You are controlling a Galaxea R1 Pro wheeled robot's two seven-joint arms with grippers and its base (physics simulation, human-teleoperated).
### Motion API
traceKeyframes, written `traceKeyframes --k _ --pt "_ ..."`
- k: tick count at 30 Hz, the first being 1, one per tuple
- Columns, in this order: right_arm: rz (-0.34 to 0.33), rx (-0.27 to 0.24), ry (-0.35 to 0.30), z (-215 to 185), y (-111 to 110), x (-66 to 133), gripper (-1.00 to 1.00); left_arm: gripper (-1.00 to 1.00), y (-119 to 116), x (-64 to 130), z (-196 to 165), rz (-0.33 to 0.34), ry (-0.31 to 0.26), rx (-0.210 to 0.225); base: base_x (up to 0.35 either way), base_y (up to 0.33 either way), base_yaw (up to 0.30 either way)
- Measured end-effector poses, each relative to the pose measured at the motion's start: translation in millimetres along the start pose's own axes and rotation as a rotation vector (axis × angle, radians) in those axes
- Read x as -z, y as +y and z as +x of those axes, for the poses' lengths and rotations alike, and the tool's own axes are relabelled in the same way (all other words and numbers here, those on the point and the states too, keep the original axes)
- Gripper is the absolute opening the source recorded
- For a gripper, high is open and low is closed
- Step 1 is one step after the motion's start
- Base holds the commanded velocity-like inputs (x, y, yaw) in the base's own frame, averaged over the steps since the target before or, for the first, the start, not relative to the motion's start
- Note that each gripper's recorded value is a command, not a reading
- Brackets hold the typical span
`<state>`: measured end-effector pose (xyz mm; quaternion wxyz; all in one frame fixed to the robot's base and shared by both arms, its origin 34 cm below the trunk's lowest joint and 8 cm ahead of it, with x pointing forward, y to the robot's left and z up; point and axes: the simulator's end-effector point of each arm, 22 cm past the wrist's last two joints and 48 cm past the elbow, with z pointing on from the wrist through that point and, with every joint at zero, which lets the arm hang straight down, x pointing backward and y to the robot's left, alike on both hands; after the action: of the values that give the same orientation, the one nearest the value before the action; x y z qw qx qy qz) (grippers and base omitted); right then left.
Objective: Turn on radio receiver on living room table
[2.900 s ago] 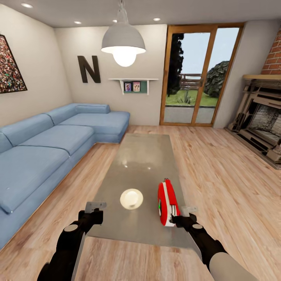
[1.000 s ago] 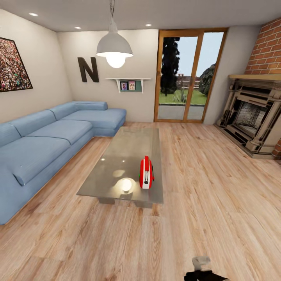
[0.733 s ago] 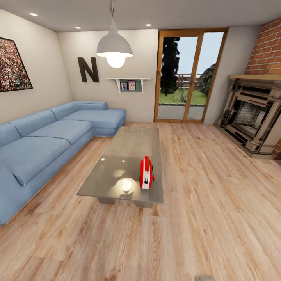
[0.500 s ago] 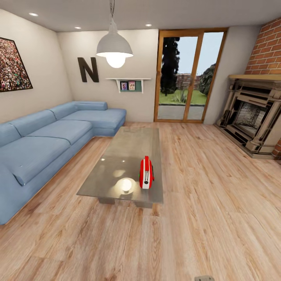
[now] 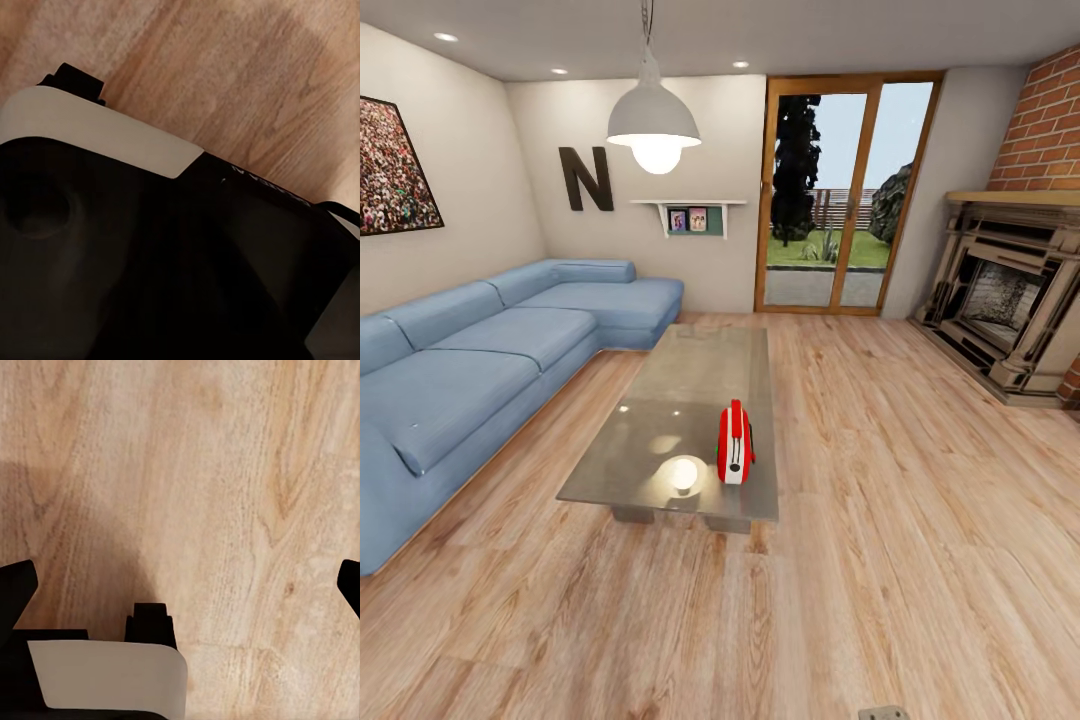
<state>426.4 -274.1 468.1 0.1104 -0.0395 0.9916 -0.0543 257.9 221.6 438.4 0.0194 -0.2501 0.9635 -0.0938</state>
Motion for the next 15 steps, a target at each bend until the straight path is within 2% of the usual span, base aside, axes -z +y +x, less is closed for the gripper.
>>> traceKeyframes --k 15 --pt "0.0 0.0 0.0 0.2 0.0 0.0 1.0 -1.0 -0.1 0.0 0.1 0.0 0.0 0.0 0.0 0.0 0.0"
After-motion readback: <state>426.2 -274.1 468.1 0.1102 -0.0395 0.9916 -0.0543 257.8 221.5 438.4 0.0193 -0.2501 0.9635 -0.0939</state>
